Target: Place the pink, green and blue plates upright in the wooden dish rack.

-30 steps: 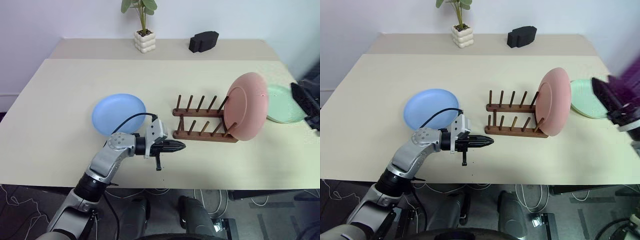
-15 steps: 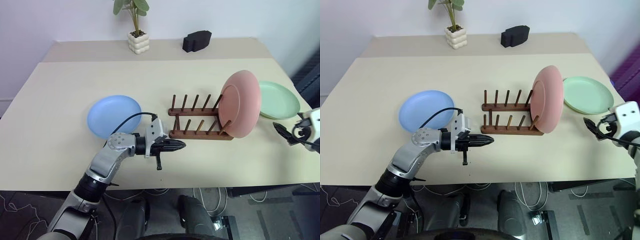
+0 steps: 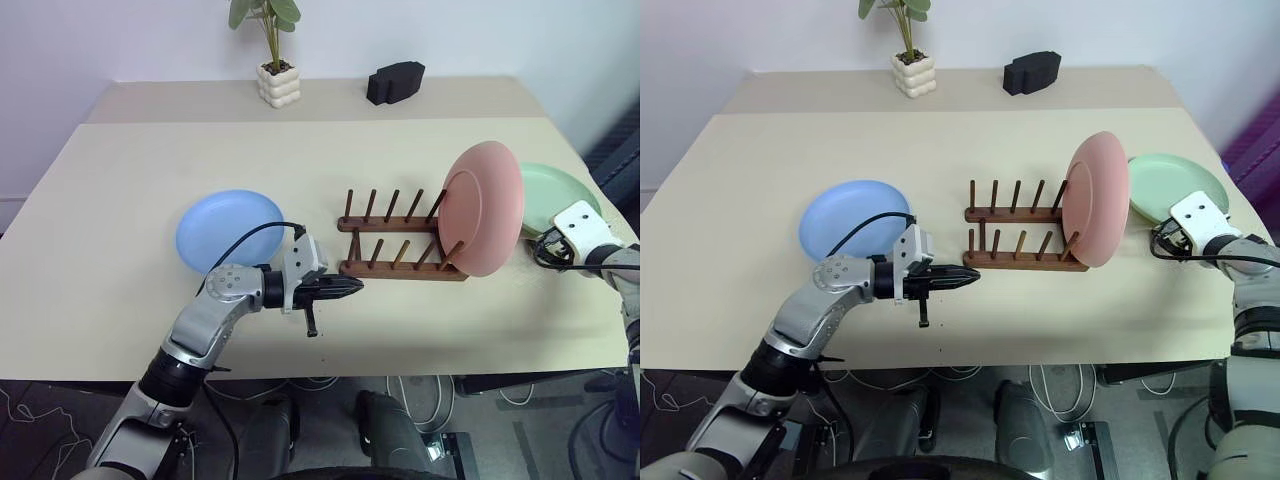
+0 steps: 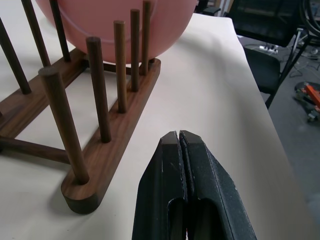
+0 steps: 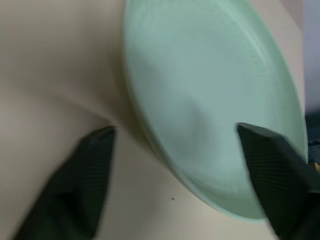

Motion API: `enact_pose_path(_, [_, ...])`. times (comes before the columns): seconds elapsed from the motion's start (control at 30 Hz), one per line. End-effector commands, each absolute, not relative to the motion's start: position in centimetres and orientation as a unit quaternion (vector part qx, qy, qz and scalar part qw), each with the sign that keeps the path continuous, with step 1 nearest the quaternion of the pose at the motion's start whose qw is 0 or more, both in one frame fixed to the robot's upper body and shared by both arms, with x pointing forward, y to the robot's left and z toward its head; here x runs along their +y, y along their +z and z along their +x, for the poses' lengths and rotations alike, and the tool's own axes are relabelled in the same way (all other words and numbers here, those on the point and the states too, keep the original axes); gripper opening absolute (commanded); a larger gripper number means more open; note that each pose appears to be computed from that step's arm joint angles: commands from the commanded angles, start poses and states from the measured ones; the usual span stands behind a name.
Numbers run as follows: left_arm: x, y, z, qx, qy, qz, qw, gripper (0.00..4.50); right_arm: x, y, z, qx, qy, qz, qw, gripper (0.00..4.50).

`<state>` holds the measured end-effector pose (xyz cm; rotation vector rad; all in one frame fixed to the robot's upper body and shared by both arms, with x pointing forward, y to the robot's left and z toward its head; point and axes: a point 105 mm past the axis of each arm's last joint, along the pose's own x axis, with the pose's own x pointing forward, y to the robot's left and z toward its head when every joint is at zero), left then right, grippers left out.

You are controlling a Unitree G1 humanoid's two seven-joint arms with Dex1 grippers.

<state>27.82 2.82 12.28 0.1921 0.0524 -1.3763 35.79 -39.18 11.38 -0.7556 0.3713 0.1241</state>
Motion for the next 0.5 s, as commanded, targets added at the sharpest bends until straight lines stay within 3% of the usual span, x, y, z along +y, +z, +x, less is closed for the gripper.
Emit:
enact_pose_path(0.03, [3.0, 13.2, 27.4, 0.005, -0.632, 0.085, 0.77, 0.0, -39.4, 11.0, 35.7, 0.188, 0.055, -0.373, 0.907, 2.03])
enact_pose_path(0.17, [3.1, 13.2, 27.3, 0.007, -0.629, 0.083, 0.773, 0.0, -39.3, 10.8, 35.6, 0.179, 0.057, -0.375, 0.908, 0.05])
enact_pose_path(0.33, [3.2, 13.4, 27.4, 0.002, -0.625, 0.084, 0.776, 0.0, -40.0, 12.1, 35.3, 0.144, 0.03, -0.424, 0.894, 0.05])
enact_pose_path(0.5, [3.5, 14.0, 27.7, -0.014, -0.614, 0.083, 0.785, 0.0, -40.5, 16.2, 34.7, 0.059, -0.015, -0.46, 0.886, 0.05])
